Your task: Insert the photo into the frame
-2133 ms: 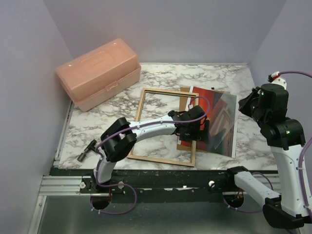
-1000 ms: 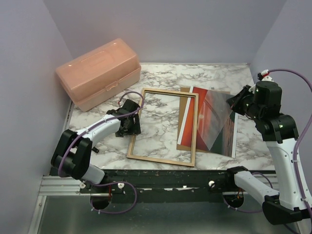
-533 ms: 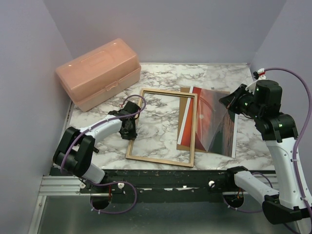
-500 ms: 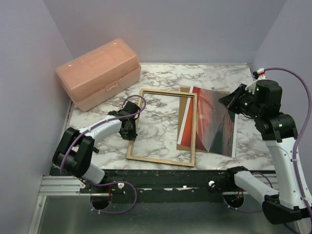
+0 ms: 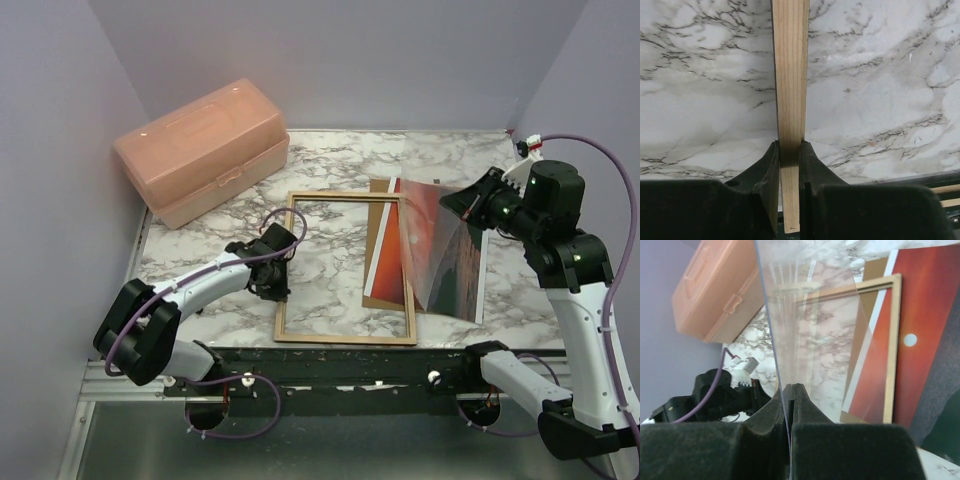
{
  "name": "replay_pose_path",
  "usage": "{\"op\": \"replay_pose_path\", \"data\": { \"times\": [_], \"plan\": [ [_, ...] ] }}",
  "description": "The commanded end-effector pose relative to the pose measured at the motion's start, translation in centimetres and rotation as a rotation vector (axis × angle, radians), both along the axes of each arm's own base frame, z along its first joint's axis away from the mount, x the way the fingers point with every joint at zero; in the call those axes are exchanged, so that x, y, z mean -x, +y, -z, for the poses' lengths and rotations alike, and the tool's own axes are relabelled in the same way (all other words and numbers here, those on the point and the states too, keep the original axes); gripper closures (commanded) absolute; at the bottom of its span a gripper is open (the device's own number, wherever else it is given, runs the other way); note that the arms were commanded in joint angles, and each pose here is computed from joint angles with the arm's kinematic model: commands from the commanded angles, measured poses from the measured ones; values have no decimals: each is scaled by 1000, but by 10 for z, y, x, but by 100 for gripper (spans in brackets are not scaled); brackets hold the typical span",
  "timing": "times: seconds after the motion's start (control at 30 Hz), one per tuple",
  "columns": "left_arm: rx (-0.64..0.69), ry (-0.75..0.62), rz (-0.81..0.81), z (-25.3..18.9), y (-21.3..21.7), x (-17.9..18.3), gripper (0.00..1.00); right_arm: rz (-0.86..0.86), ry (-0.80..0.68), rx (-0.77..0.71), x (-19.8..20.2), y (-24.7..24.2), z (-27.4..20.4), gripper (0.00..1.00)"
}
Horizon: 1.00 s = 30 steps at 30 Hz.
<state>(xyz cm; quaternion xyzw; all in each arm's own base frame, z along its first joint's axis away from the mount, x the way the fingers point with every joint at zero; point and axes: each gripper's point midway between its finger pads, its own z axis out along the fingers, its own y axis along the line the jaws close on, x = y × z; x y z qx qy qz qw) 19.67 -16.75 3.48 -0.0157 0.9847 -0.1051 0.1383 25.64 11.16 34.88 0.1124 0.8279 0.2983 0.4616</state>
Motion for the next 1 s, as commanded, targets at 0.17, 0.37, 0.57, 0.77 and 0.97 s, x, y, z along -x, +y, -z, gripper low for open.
{"op": "replay_pose_path", "data": {
  "times": [0.17, 0.37, 0.57, 0.77, 0.97],
  "plan": [
    [2, -37, 44, -7, -22, 5, 100, -119, -207, -100, 13, 20, -75, 100],
    [18, -33, 39, -8, -33, 10, 100, -146, -224, -120, 14, 25, -78, 100],
    [42, -38, 18, -11, -41, 10, 100, -146, -193, -124, 9, 27, -61, 100],
    [79, -52, -2, -15, -47, 10, 100, -110, -160, -73, 1, 19, -40, 100],
    [163, -30, 38, -17, -71, 11, 100, -132, -111, -66, -1, 23, -18, 100]
  ]
}}
